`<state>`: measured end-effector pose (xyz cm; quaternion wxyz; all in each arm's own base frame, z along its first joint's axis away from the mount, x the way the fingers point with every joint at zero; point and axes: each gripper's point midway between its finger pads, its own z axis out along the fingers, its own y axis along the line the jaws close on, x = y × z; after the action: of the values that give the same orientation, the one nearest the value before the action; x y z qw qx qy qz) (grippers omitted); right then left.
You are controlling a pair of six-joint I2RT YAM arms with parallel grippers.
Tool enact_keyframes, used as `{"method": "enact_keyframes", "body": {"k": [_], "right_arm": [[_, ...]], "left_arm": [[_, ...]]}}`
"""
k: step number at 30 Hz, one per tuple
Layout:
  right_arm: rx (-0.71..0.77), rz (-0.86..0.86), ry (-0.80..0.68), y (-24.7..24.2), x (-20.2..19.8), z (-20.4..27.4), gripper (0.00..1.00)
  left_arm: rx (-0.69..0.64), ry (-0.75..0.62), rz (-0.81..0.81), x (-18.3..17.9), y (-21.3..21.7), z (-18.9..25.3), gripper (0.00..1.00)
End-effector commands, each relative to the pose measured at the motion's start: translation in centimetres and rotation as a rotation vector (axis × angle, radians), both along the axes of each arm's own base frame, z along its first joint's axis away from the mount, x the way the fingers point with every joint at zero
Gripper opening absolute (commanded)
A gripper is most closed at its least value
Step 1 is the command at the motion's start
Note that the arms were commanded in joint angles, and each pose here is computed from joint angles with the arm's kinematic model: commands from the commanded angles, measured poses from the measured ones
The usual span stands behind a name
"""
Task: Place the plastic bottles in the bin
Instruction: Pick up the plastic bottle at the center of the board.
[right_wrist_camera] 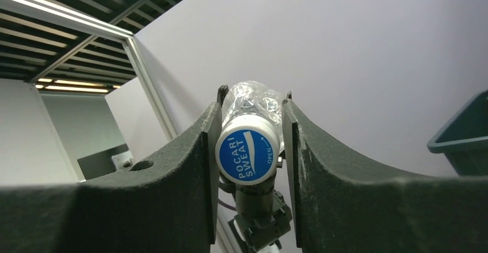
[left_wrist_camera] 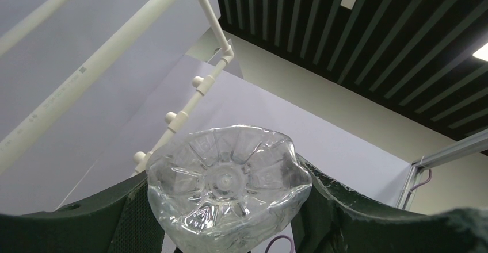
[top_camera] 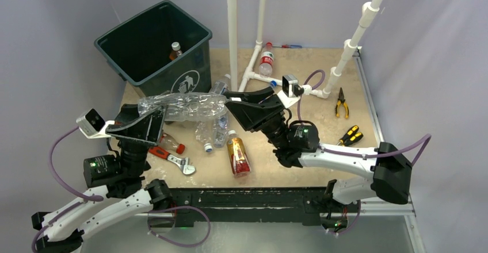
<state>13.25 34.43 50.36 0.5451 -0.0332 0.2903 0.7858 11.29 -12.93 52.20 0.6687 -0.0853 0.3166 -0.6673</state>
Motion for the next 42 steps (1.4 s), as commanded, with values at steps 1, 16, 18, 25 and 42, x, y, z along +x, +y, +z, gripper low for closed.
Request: {"method": "enact_keyframes", "body": {"k": [1, 16, 18, 25, 42], "right_arm": [[0.069, 0.031, -0.045, -0.9, -1.0, 2.2, 0.38], [-0.140, -0.172, -0.127, -3.2, -1.4, 3.1, 0.00], [-0.184, -0.222, -0.126, -4.4, -1.3, 2.7, 0.00], [-0.638, -0.397, -0.067, -7.0, 0.4, -1.4, 0.00], [-1.072, -0.253, -0.158, -7.0, -2.1, -5.3, 0.00]], "left_arm": [[-0.028, -0.021, -0.027, -0.7, 0.3, 0.4, 0.00], [0.220, 0.322, 0.187, 4.5, 0.7, -5.8, 0.89], [0.225, 0.382, 0.243, 4.9, 2.2, -6.9, 0.91], [0.303, 0.353, 0.416, 3.9, 7.1, -6.1, 0.95], [1.244, -0.196, -0.293, -0.1, -16.0, -10.6, 0.91]]}}
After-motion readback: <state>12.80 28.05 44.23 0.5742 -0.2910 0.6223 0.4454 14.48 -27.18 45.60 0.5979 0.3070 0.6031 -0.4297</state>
